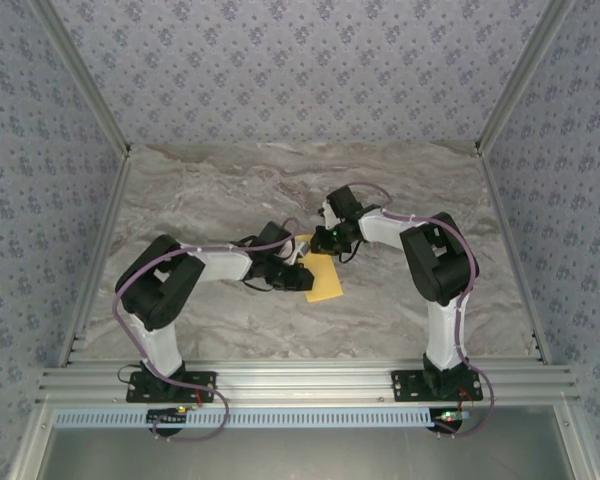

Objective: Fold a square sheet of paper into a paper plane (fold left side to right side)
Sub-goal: First fold the square sheet of paper in half at the center of the table.

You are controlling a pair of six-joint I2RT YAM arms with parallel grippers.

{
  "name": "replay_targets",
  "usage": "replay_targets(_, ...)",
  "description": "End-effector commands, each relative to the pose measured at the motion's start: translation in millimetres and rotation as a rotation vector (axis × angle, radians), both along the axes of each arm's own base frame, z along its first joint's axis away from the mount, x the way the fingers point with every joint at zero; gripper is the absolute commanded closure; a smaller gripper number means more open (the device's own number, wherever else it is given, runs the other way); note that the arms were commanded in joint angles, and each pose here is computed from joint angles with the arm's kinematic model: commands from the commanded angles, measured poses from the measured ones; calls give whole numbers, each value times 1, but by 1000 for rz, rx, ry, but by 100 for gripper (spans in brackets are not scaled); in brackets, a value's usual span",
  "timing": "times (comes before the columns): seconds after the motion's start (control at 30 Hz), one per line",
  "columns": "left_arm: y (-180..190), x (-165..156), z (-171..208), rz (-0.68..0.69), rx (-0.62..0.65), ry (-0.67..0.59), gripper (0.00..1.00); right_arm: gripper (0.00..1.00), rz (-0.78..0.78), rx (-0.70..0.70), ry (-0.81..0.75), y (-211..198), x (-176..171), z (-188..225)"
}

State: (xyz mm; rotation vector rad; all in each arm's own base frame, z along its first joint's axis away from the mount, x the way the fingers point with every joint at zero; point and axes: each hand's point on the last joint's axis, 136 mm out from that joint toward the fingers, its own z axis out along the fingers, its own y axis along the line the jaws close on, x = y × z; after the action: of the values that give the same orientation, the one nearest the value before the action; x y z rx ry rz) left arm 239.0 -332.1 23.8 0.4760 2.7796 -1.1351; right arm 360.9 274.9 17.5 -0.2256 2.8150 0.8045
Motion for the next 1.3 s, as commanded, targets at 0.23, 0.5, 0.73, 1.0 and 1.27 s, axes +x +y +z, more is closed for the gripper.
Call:
replay_targets(0.23,1,-66,-13,-151,77,84,78,88,-24,-154,122,-27,-29,-36)
replay_targets(0.5,7,-76,-11,-142,83,79,78,88,-24,-147,121,-27,-28,-36)
replay_targets(0.73,7,-30,48,3,-110,-8,77,88,-5,-70,74,-10,-24,-18)
replay_targets(1.0,10,32,58,93,-146,-41,76,88,-20,-81,54,-11,-20,-13)
replay_targets(1.27,-5,46,34,85,-134,2,77,87,-17,-57,48,-6,-19,-10)
